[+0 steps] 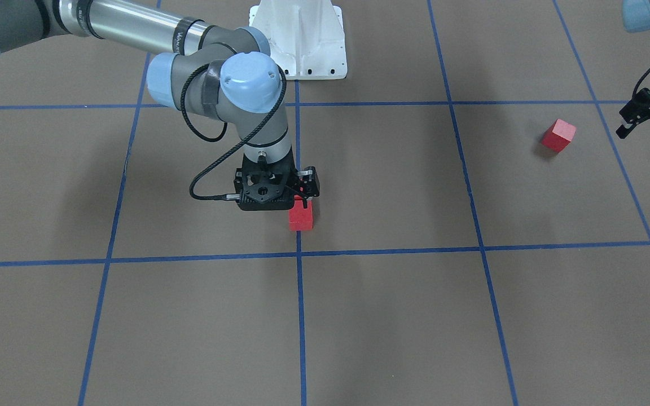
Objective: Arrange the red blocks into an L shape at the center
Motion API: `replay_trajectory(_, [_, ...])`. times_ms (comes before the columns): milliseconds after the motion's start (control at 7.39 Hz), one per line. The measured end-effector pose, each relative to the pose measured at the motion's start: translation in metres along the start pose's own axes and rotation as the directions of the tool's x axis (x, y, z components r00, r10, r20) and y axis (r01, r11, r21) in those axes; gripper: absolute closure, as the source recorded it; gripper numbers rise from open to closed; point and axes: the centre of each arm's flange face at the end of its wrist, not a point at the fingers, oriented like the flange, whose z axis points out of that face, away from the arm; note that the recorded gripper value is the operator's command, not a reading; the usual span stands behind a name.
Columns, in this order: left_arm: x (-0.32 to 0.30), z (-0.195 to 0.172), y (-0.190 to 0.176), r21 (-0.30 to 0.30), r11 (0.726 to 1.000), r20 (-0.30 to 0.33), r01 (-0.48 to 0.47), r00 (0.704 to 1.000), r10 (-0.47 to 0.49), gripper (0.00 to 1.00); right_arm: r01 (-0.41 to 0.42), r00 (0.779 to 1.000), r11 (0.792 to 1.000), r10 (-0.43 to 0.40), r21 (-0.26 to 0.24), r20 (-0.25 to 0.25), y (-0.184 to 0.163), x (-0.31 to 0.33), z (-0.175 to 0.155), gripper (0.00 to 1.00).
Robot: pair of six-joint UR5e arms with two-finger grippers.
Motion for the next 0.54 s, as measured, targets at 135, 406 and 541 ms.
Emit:
replay_trajectory(135, [-0.016, -0.002, 0.027, 0.019, 0.999, -0.003, 0.030, 1.000, -0.030, 0.00, -0.001, 1.000, 1.000, 0.001, 0.003, 0.003, -0.016, 0.022, -0.009, 0.01])
replay_trajectory(406, [-0.020, 0.009, 0.057, -0.005, 0.997, 0.002, 0.083, 0.997, -0.083, 0.00, 0.020, 1.000, 1.000, -0.020, 0.013, -0.007, -0.034, 0.052, -0.014, 0.01])
replay_trajectory(541, [-0.014, 0.019, 0.063, -0.016, 0.987, 0.016, 0.158, 0.987, -0.158, 0.00, 0.027, 1.000, 0.999, -0.027, 0.017, -0.015, -0.038, 0.060, -0.013, 0.01])
